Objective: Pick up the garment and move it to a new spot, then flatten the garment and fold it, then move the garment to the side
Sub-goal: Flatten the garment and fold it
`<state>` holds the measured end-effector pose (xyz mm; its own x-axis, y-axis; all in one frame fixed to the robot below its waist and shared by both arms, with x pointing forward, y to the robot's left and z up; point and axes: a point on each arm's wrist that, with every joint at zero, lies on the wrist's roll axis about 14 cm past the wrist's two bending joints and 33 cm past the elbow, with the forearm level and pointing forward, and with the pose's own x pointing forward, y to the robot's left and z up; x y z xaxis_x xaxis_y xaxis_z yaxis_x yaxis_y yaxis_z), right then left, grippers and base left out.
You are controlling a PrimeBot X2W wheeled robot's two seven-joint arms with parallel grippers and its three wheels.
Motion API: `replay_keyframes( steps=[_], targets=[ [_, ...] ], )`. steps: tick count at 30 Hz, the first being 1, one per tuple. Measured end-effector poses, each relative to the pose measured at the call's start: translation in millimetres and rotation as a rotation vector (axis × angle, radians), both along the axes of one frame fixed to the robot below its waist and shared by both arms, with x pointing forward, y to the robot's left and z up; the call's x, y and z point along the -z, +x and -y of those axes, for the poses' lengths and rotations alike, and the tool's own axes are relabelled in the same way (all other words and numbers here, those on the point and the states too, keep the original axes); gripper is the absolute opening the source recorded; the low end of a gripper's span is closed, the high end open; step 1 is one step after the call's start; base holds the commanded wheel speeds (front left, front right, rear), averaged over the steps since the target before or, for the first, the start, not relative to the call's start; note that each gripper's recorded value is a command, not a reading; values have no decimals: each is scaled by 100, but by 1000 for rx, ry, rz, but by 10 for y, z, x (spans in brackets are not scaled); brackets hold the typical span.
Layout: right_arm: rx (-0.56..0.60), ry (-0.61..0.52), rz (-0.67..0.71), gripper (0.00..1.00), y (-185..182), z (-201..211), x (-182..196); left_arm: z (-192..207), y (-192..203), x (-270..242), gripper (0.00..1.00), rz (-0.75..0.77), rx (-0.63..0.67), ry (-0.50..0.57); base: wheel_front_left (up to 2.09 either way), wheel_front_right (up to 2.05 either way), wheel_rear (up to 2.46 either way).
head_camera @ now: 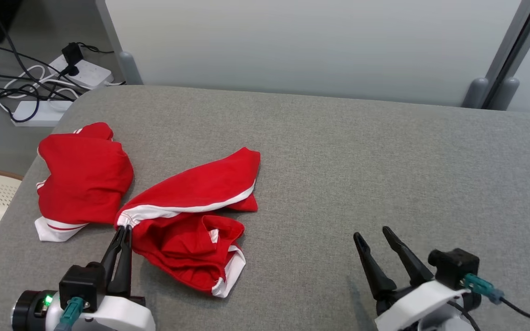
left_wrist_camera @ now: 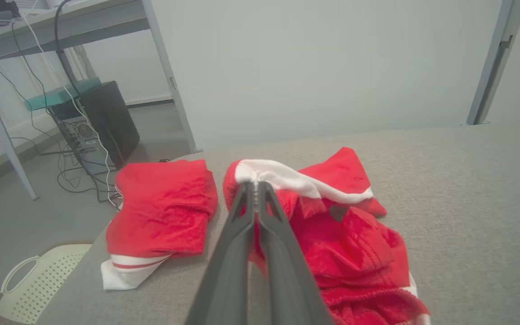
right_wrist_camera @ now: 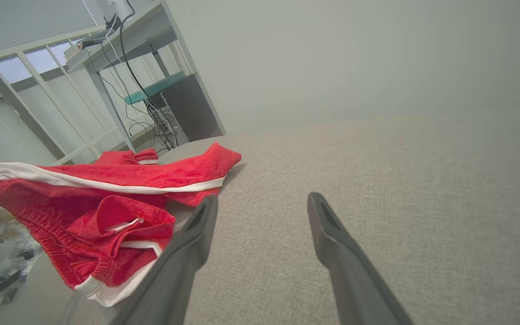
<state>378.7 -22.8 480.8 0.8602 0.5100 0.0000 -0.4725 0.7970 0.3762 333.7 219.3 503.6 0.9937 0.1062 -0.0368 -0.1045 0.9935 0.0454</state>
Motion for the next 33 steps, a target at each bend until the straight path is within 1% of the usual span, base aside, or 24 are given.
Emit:
replay_keyframes(
  steps=[2, 5, 6, 9, 13, 15, 16, 19, 23, 24, 26, 28, 30, 32, 33],
  targets=[
    [-49, -11, 3, 100, 48, -143, -14, 31, -20, -26, 0, 11, -2, -35, 0, 0, 0],
    [-69, -1, 28, 100, 131, -234, -128, 179, -22, -99, 0, 47, 37, -104, 0, 0, 0],
    [-73, 2, 35, 100, 129, -249, -156, 245, 6, -136, 0, 60, 59, -124, 0, 0, 0],
    [-48, 3, 35, 100, 119, -163, -161, 484, 200, -348, 0, 129, 158, -129, 0, 0, 0],
    [72, 10, 49, 100, 153, 234, -205, 988, 553, -754, 0, 242, 343, -96, 0, 0, 0],
    [171, 11, 59, 100, 166, 551, -230, 1326, 696, -935, 0, 285, 446, -97, 0, 0, 0],
    [171, 11, 59, 100, 166, 551, -230, 1326, 696, -935, 0, 285, 446, -97, 0, 0, 0],
    [304, -15, 76, 100, 111, 1011, -243, 1902, 812, -1188, 0, 343, 606, -107, 0, 0, 0],
    [418, -33, 68, 100, -57, 1370, -200, 2723, 723, -1646, 0, 453, 841, -157, 0, 0, 0],
    [465, -37, 67, 100, -136, 1507, -197, 3093, 572, -1890, 0, 511, 963, -199, 0, 0, 0],
    [512, -42, 64, 100, -217, 1656, -187, 3381, 407, -2047, 0, 557, 1065, -217, 0, 0, 0],
    [554, -45, 58, 100, -292, 1788, -169, 3550, 344, -2003, 0, 544, 1117, -225, 0, 0, 0],
    [588, -48, 40, 100, -368, 1891, -110, 3613, 383, -1752, 0, 473, 1132, -211, 0, 0, 0],
    [604, -60, 8, 100, -425, 1949, -4, 3525, 502, -1341, 0, 362, 1096, -192, 0, 0, 0],
    [603, -64, -5, 100, -437, 1952, 38, 3417, 574, -1108, 0, 303, 1059, -173, 0, 0, 0]
  ],
)
